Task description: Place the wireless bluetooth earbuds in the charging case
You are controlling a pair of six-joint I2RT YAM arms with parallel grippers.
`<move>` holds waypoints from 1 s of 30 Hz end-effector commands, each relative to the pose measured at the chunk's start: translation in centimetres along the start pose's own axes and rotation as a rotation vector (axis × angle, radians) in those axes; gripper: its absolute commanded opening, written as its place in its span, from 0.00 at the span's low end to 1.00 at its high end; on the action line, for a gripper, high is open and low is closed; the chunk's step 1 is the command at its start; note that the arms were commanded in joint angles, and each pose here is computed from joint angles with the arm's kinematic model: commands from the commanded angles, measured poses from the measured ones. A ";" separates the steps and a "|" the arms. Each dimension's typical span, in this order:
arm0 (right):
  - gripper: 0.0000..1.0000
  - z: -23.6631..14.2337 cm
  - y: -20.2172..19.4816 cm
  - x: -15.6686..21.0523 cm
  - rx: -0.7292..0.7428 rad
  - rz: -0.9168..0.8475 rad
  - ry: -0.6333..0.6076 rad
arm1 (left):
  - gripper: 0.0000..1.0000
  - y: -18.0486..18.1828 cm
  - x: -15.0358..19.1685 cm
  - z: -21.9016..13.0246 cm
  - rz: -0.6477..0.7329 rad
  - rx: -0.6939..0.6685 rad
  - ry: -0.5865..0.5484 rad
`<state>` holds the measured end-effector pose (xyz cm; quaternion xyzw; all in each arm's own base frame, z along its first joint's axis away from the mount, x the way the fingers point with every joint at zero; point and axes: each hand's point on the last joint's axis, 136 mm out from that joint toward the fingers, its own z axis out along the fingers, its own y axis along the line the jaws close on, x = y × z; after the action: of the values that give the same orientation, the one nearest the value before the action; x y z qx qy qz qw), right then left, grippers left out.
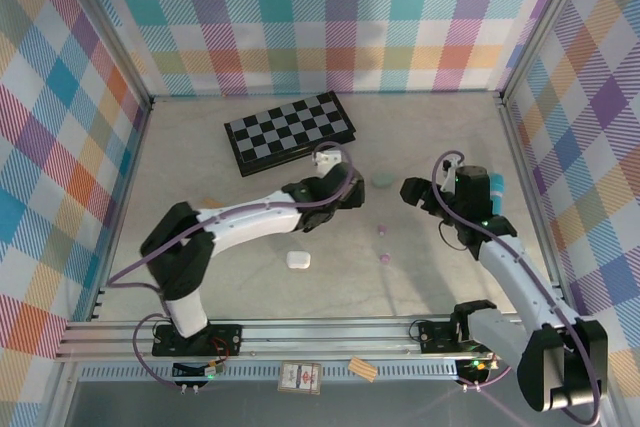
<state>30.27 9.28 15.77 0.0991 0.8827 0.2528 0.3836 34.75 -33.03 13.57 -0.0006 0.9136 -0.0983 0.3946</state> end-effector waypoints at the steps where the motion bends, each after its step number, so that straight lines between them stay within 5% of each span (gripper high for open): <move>1: 0.89 -0.7 -0.5 1.4 0.013 -0.012 0.036 | 0.95 1.1 1.7 0.7 0.027 -0.116 0.073; 30: 0.89 -1.1 -1.7 3.2 0.042 -0.008 0.064 | 0.58 -0.2 4.7 10.5 0.009 -0.235 0.155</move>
<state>27.71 8.85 14.07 0.1019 0.8963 0.2431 0.3566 38.26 -35.84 2.72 -0.0184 0.9477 0.0071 0.3184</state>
